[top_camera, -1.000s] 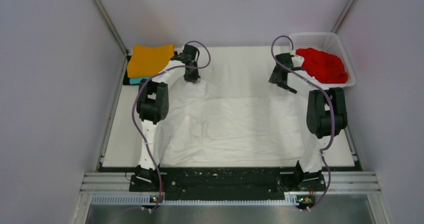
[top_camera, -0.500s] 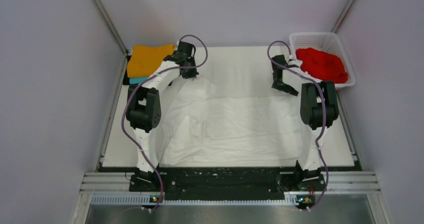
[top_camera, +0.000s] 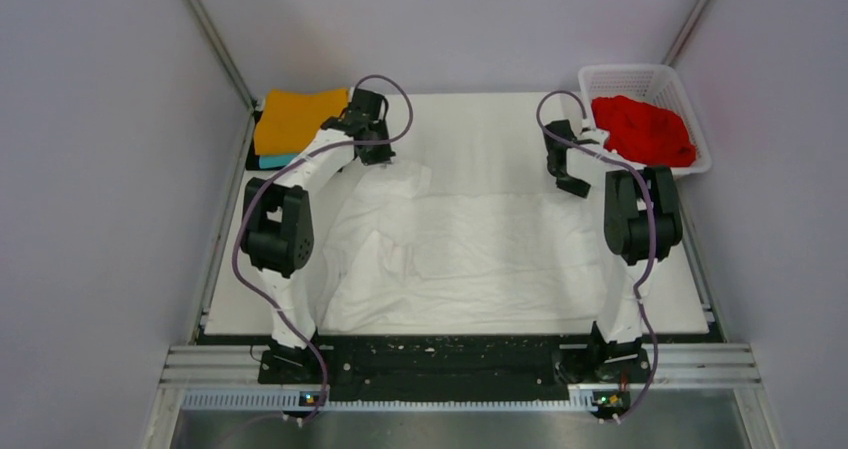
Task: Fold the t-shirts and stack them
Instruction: Grab the side of the flattened tshirt furthest away from the robot with both arms, then fold the other side of the tshirt into a rectangle
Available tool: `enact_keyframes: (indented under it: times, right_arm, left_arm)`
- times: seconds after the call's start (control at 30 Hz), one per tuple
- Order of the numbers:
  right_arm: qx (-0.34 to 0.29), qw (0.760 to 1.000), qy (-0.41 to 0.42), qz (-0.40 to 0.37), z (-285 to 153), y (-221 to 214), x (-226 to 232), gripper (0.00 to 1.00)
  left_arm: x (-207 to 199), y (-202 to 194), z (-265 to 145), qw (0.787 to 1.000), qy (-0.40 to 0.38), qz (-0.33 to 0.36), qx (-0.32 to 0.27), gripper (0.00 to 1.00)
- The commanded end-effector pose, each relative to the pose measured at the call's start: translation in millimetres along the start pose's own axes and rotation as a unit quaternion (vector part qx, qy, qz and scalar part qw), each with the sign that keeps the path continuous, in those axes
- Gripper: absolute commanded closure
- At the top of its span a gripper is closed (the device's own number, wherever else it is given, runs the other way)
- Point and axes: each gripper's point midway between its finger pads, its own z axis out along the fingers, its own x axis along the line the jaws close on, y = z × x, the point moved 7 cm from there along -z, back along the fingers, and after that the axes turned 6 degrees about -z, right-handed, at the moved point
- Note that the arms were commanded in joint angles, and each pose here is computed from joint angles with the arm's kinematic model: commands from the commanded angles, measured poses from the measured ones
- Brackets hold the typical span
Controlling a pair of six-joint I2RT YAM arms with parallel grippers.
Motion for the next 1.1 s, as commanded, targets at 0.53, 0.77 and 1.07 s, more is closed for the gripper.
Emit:
enact_keyframes:
  times: [0.53, 0.77, 1.07]
  right_arm:
    - [-0.044, 0.997, 0.064, 0.016, -29.3, 15.6, -11.5, 1.0]
    - [-0.039, 0.994, 0.103, -0.011, -52.5, -7.3, -25.8, 1.0]
    - [-0.045, 0.992, 0.116, -0.021, -85.0, -35.7, -55.8, 1.0]
  left_arm:
    - [-7.9, -3.4, -56.0, 0.999, -0.041, -0.007, -0.032, 1.0]
    - [-0.4, -37.1, -80.9, 0.999, -0.038, -0.009, -0.017, 1.0]
    - [19.4, -90.0, -133.4, 0.999, -0.034, -0.026, -0.017, 1.0]
